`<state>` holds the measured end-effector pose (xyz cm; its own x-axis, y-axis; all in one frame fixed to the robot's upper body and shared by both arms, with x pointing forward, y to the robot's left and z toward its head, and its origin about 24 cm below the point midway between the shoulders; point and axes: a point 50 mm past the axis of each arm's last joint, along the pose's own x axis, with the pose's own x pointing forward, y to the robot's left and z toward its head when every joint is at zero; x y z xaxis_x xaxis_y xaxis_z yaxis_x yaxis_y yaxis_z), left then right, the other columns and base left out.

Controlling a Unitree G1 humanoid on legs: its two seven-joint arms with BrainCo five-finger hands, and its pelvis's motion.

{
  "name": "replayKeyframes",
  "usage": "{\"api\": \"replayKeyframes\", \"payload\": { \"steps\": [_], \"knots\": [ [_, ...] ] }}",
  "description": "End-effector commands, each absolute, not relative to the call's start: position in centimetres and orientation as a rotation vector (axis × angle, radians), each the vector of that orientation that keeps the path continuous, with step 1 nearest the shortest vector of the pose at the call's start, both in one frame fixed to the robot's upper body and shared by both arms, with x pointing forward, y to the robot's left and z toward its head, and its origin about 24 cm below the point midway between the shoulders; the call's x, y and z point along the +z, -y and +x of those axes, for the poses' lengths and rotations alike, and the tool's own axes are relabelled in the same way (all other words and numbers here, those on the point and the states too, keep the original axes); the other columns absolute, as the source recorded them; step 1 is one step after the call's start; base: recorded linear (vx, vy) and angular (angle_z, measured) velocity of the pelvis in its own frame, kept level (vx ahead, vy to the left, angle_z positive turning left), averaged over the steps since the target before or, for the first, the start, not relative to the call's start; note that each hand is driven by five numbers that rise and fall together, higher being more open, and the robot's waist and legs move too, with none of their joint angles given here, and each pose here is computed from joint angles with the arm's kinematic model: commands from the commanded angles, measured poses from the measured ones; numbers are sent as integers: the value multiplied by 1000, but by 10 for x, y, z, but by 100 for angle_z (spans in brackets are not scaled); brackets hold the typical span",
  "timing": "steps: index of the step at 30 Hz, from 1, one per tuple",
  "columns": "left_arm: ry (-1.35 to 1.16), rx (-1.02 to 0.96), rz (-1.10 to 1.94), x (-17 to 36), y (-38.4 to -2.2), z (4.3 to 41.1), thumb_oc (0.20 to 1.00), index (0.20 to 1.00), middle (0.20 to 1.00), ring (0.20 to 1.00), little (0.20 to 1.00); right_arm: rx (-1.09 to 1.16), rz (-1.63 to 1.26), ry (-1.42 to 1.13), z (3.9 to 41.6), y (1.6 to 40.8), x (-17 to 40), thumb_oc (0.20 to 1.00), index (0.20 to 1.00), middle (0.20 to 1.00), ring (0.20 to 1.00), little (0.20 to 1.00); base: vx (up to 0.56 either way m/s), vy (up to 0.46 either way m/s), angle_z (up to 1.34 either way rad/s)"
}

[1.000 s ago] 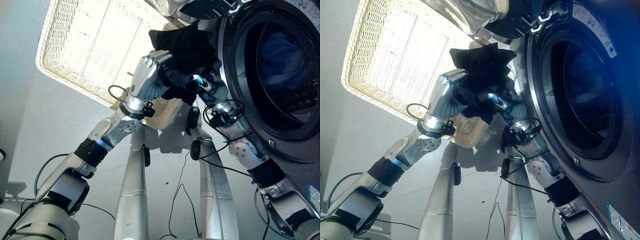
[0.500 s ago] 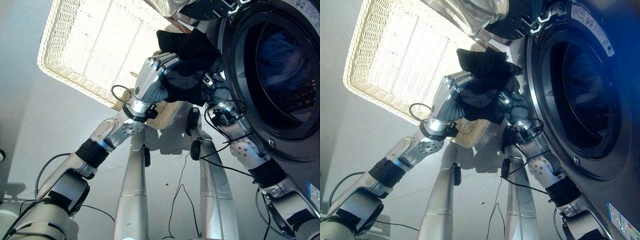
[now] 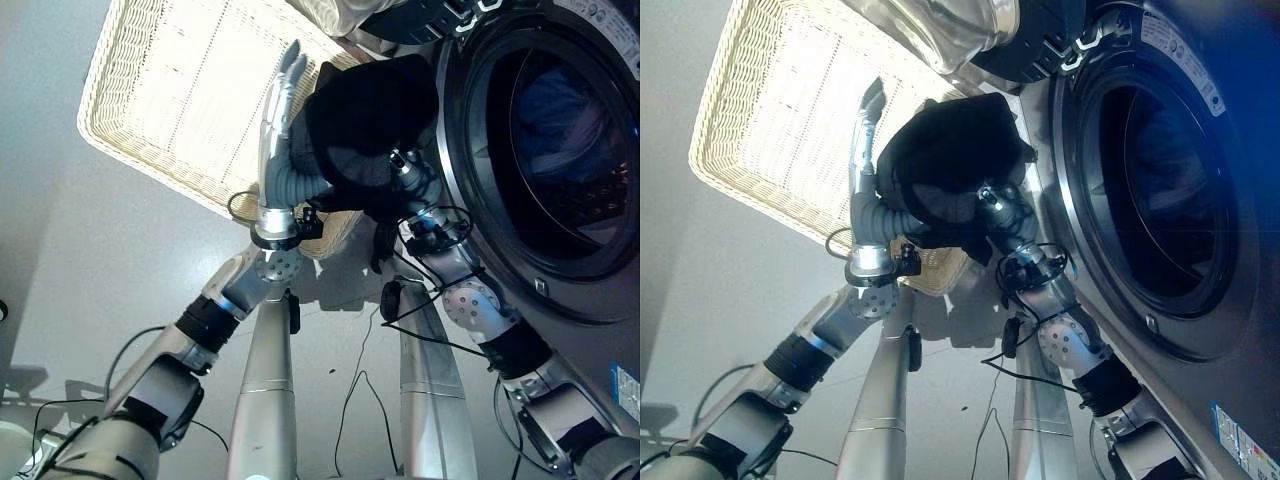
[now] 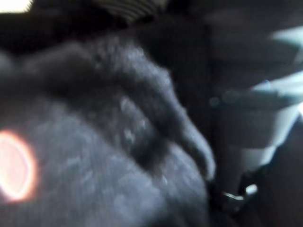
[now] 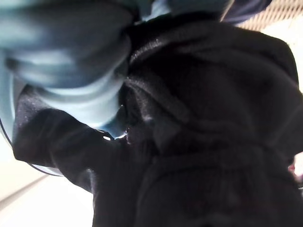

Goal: Put the clothes into the washing machine.

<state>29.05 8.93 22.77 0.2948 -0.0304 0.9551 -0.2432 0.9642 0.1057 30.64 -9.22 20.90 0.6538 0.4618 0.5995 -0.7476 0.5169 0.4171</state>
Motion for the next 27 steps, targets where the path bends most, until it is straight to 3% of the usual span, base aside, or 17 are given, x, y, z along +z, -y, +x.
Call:
{"api": "replayKeyframes", "payload": {
  "steps": [1,16,22,27],
  "knots": [
    [1375,130,174,251,-87,278,1000,1000,1000,1000,1000,810,828,593,291,94,233,200,200,200,200,200,0,0,0],
    [1260,23,387,247,-101,298,1000,1000,1000,1000,1000,492,1015,895,296,163,251,200,200,200,200,200,0,0,0],
    [1247,41,386,246,-109,304,1000,1000,1000,1000,1000,377,999,838,307,176,249,200,200,200,200,200,0,0,0],
    [1190,253,195,237,-132,316,1000,1000,1000,1000,1000,225,985,585,338,185,215,200,200,200,200,200,0,6,0]
  ]
}}
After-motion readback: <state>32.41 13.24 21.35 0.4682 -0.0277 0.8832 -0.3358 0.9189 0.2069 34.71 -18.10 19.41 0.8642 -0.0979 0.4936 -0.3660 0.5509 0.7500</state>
